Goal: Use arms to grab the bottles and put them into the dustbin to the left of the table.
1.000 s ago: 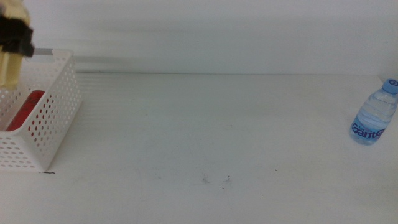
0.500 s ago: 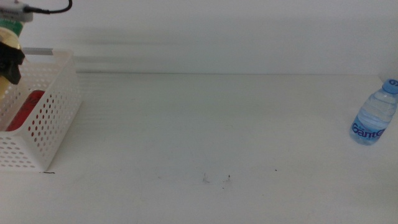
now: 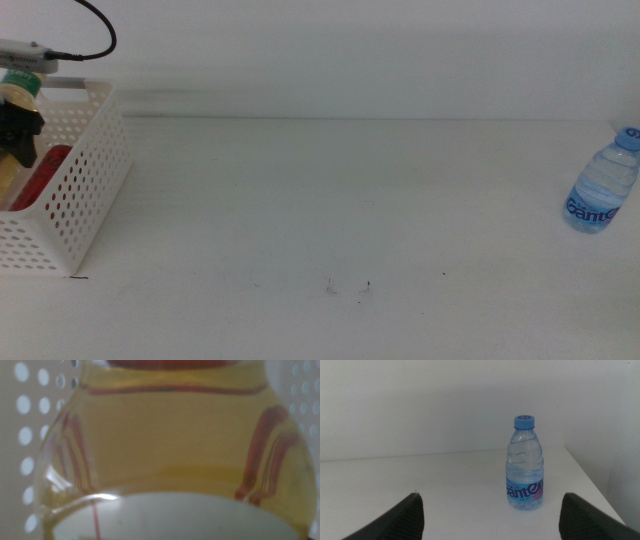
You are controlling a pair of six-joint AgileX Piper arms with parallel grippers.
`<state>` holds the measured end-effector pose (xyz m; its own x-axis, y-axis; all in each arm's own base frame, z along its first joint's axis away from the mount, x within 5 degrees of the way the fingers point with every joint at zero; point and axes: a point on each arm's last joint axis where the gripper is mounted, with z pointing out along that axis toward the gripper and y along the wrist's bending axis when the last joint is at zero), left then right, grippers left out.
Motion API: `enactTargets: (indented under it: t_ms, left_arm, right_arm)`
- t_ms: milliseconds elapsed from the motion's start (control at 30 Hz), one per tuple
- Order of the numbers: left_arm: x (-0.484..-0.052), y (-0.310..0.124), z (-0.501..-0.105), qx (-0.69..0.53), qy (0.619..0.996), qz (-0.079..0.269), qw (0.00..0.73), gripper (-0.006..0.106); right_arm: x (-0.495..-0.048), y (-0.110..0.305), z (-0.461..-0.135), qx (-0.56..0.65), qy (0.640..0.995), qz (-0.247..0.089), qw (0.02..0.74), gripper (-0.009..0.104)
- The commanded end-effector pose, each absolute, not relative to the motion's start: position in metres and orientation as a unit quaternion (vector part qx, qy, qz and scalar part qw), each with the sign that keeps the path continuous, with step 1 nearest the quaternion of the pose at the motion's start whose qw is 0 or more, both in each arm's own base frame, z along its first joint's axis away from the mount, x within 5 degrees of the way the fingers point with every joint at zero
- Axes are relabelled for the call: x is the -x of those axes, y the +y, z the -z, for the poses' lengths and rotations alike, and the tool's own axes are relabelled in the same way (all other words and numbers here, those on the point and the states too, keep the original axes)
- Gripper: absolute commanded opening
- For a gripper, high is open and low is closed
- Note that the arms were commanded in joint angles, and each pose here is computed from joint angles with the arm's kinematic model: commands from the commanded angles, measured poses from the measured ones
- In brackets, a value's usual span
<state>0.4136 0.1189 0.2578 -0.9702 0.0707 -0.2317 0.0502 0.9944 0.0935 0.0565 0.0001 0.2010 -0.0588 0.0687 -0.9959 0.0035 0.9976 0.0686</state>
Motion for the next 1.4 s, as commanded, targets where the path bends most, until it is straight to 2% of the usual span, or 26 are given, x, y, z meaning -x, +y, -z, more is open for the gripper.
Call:
enactTargets:
  t_ms: [0, 300, 567, 833, 967, 1133, 1367]
  left_arm:
    - [-0.417, 0.119, -0.268, -0.022, 0.987, -0.042, 0.151, 0.043]
    - [-0.418, 0.117, -0.267, -0.036, 0.986, -0.036, 0.156, 0.094]
    - [-0.412, 0.106, -0.281, -0.032, 0.986, 0.005, 0.161, 0.094]
    - [-0.393, 0.057, -0.342, -0.065, 0.970, 0.010, 0.233, 0.094]
    - [-0.375, 0.024, -0.370, -0.090, 0.948, 0.039, 0.303, 0.094]
    - [-0.333, -0.013, -0.394, -0.122, 0.914, 0.074, 0.381, 0.094]
    - [-0.272, -0.055, -0.408, -0.212, 0.867, 0.148, 0.426, 0.094]
  right_arm:
    - [-0.056, 0.000, -0.201, -0.026, 0.723, -0.019, 0.690, 0.093]
    - [-0.056, 0.000, -0.201, -0.026, 0.723, -0.019, 0.690, 0.093]
    - [-0.056, 0.000, -0.201, -0.026, 0.723, -0.019, 0.690, 0.093]
    - [-0.056, 0.000, -0.201, -0.026, 0.723, -0.019, 0.690, 0.093]
    - [-0.056, 0.000, -0.201, -0.026, 0.723, -0.019, 0.690, 0.093]
    - [-0.056, 0.000, -0.201, -0.026, 0.723, -0.019, 0.690, 0.093]
    - [-0.056, 0.000, -0.201, -0.026, 0.723, -0.019, 0.690, 0.093]
